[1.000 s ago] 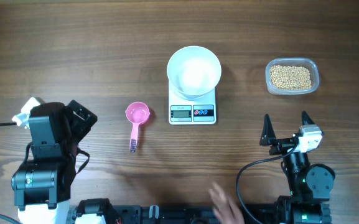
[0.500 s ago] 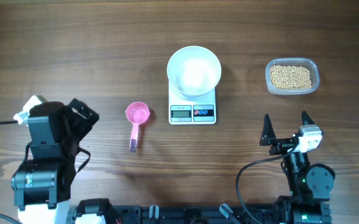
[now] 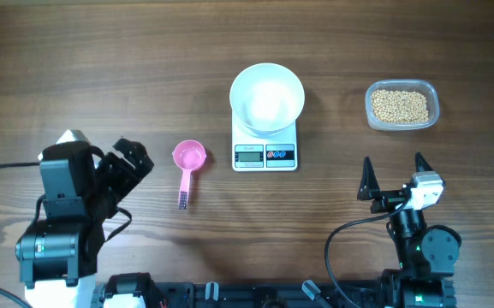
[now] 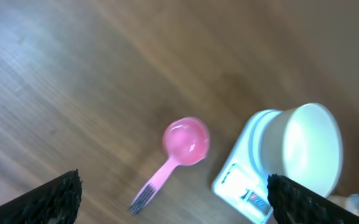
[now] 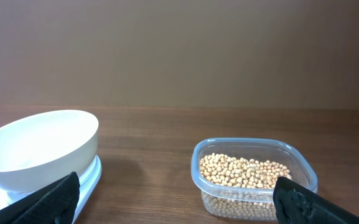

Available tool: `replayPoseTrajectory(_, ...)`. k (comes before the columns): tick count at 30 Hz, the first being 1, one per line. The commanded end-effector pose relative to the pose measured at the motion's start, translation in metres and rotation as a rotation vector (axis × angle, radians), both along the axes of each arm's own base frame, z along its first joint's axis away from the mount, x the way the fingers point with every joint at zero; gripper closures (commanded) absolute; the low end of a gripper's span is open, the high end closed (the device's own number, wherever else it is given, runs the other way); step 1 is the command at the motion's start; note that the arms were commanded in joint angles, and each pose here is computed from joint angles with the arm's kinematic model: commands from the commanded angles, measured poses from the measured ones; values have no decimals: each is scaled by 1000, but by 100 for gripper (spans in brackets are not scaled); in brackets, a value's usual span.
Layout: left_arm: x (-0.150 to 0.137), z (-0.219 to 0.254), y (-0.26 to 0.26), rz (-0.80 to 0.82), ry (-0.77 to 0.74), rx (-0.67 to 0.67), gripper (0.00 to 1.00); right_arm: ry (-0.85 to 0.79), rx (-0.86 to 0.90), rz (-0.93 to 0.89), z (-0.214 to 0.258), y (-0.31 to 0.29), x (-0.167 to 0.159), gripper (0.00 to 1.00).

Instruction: Scoop item into bowl and weigh 150g on scale

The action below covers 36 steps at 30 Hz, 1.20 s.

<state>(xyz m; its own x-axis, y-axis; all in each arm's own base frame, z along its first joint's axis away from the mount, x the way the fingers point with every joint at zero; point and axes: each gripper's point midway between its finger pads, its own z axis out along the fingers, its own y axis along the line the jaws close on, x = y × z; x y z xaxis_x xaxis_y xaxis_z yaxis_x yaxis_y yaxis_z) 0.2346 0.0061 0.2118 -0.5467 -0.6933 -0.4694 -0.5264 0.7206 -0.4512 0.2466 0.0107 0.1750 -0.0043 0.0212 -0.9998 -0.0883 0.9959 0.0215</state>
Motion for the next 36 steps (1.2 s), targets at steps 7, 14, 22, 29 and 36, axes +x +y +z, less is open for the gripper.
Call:
replayPoseTrajectory(7, 6, -32, 3, 13, 159, -3, 0, -10, 5, -5, 2, 0, 0, 0)
replayPoseTrajectory(14, 17, -77, -9, -29, 351, -73, 1, -10, 5, -5, 2, 0, 0, 1)
replayPoseTrajectory(22, 28, -112, -42, -269, 459, -185, 2, -10, 4, -5, 2, 0, 0, 0)
replayPoseTrajectory(29, 23, -132, -55, -376, 495, -232, 3, -10, 6, -5, 2, 0, 0, 0)
replayPoseTrajectory(36, 25, -144, -57, -410, 461, -223, 6, -10, 5, -5, 2, 0, 0, 0)
